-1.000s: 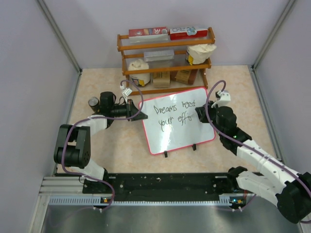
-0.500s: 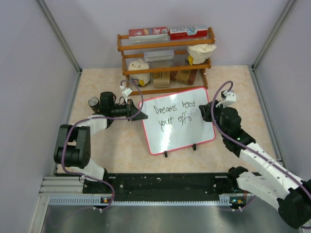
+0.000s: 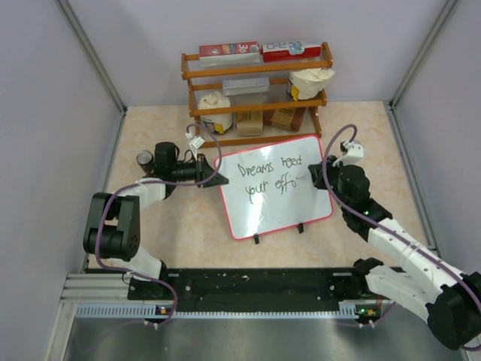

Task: Write a sentence on the whiteboard

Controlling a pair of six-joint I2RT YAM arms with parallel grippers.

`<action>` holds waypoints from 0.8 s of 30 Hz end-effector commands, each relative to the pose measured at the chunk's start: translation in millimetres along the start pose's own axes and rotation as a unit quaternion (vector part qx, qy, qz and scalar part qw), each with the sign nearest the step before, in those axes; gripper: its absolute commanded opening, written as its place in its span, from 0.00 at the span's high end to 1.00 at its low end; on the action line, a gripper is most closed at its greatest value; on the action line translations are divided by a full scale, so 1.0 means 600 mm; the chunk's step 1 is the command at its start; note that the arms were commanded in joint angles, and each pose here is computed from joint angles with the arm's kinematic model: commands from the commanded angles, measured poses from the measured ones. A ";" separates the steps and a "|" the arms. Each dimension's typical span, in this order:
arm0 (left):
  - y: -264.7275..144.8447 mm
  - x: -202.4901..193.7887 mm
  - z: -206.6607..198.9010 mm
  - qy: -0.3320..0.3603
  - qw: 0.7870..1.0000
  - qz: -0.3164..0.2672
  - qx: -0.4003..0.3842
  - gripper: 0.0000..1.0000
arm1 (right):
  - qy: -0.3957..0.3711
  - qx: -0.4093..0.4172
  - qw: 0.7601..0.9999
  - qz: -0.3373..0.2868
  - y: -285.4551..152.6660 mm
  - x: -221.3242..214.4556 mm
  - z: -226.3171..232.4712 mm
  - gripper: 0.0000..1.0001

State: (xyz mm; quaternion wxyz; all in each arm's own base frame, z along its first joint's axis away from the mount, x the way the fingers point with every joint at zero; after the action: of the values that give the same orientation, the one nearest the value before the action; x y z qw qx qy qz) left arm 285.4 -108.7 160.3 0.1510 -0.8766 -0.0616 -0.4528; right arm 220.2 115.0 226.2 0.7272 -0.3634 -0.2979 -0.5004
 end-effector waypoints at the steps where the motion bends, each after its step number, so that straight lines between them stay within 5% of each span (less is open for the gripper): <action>1: 0.005 -0.020 0.017 0.042 0.998 0.016 0.045 1.00 | -0.002 -0.011 1.000 0.004 0.002 -0.008 -0.012 1.00; 24: 0.005 -0.019 0.017 0.043 0.998 0.016 0.044 1.00 | 0.000 -0.017 1.000 0.008 -0.012 -0.022 -0.027 1.00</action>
State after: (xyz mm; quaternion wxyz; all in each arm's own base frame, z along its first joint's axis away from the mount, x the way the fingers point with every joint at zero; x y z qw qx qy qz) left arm 285.2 -108.5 160.0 0.1519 -0.8771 -0.0613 -0.4515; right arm 205.4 110.0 208.8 0.7371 -0.3639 -0.2920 -0.4889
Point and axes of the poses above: each gripper's point midway between its finger pads, its own y axis out along the fingers, its own z axis along the line the jaws close on, x = y × z, the point moved 10 cm from there along -y, back along the fingers, and after that the axes turned 11 degrees about y, right-handed, at the moved point
